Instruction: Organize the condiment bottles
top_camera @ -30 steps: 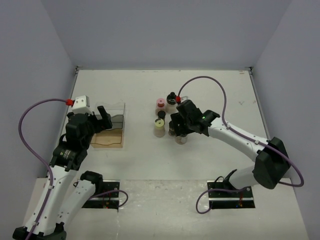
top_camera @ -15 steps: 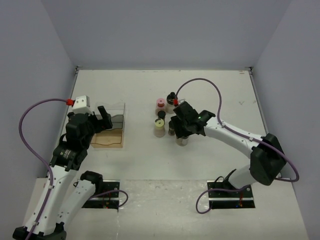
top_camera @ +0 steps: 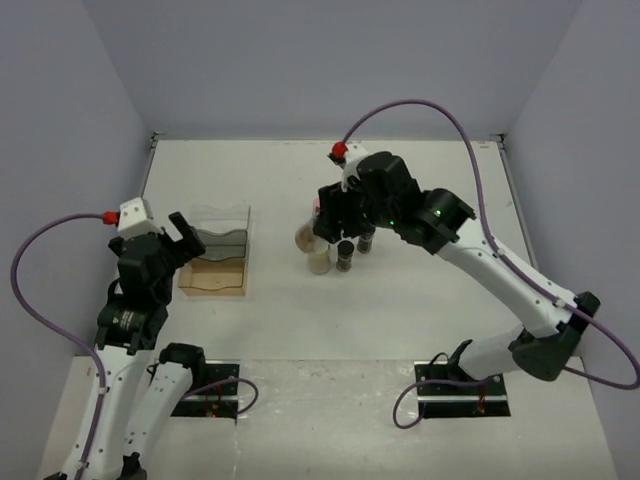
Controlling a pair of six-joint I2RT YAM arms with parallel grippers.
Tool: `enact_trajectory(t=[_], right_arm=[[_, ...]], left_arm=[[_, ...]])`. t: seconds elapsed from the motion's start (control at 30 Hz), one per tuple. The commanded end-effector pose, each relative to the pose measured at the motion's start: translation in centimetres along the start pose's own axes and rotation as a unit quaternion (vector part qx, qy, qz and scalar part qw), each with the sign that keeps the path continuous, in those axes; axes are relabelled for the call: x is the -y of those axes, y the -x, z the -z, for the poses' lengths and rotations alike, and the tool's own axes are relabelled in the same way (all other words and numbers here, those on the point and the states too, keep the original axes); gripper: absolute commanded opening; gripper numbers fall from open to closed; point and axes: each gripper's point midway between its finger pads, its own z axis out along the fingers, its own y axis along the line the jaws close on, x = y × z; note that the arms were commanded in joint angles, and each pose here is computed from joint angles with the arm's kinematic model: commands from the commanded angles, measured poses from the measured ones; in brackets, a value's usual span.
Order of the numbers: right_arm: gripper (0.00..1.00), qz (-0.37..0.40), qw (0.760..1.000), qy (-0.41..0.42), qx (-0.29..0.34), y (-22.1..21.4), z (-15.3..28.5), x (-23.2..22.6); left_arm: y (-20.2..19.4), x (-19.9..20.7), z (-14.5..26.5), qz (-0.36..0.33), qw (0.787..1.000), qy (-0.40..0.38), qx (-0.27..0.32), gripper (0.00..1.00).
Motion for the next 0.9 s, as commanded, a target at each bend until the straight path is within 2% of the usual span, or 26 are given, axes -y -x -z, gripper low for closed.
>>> enact_trajectory(t=[0.0,0.1,0.23,0.3,0.43,0.7,0.87], right_arm=[[0.0,0.017,0.997,0.072,-0.002,2.7,-4.2,-3.5],[0.0,0.02,0.993,0.111,0.031,6.6,-5.5,-6.1],[0.0,0.029,0.989,0.129,0.068,10.2,-11.6,-7.9],[0.0,0.029,0.99,0.123,0.068,10.8,-15.1,-8.0],[0.0,0.034,0.989,0.127,0.069,11.2,-19.0,-8.9],[0.0,0.067,0.983,0.135,0.107,12.9,-22.0,-9.6],[0.0,0.078,0.983,0.135,0.102,12.1,-24.7,-9.4]], left_arm=[[2.4,-4.1,1.8,0.061,0.991,0.106,0.056,1.0],[3.5,-6.3,3.5,0.097,0.979,0.153,0.095,1.0],[4.1,-6.8,4.8,0.114,0.974,0.151,0.122,1.0],[4.1,-6.9,4.9,0.114,0.974,0.15,0.124,1.0],[4.0,-6.7,4.6,0.108,0.976,0.148,0.116,1.0],[3.8,-6.0,4.0,0.099,0.981,0.132,0.107,1.0],[3.7,-5.8,3.9,0.095,0.982,0.129,0.104,1.0]])
